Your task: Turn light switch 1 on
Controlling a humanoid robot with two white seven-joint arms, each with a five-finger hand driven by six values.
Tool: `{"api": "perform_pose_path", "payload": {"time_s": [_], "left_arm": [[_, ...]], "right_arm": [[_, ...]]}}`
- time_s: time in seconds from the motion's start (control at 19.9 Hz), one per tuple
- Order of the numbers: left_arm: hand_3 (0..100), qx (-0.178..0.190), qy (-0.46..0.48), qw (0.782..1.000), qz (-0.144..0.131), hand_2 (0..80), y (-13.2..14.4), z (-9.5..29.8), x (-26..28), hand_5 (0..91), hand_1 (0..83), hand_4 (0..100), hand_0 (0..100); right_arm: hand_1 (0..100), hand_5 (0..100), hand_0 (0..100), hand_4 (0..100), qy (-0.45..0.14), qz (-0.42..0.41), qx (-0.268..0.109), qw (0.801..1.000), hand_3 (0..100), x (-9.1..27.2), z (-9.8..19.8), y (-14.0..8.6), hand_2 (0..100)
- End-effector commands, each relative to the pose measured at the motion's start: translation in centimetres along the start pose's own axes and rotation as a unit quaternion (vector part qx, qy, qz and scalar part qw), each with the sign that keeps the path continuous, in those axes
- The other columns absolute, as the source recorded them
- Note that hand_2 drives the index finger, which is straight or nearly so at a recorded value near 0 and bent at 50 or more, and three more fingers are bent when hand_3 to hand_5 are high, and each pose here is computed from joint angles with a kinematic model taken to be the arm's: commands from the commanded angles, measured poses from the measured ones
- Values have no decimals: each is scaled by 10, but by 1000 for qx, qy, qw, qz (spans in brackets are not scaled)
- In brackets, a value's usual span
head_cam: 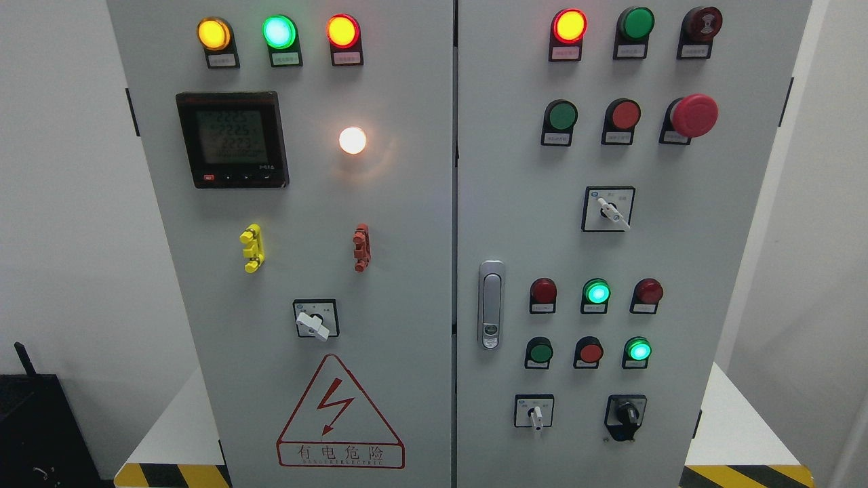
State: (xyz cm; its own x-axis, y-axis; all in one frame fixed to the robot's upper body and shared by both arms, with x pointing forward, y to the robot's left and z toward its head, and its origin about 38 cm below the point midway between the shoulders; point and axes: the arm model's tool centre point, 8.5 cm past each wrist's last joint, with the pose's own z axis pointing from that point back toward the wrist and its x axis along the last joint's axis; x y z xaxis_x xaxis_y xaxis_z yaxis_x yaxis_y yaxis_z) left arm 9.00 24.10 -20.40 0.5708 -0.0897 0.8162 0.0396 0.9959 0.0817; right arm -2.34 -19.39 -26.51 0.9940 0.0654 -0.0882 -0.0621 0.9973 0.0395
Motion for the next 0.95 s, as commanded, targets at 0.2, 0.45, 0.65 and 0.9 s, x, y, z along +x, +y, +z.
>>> {"api": "perform_pose_path", "payload": {"time_s": [0.2,0.45,0.65,0.9], "left_arm": [[89,-27,440,898,-10,0,-15,133,-151,0,231,143,103],[0,-37,446,894,-1,0,-26,123,-147,0,161,0,98],[0,-37,435,900,-1,0,-25,110,-140,0,101,0,88],[0,-38,428,903,1,0,-26,101,-135,0,53,0,67]], "right_arm": [[0,0,303,0,0,0,-1,1000,0,0,0,0,0],[0,0,303,0,0,0,-1,1000,0,0,0,0,0],[0,0,304,0,0,0,-1,1000,0,0,0,0,0],[0,0,303,0,0,0,-1,1000,0,0,0,0,0]]}}
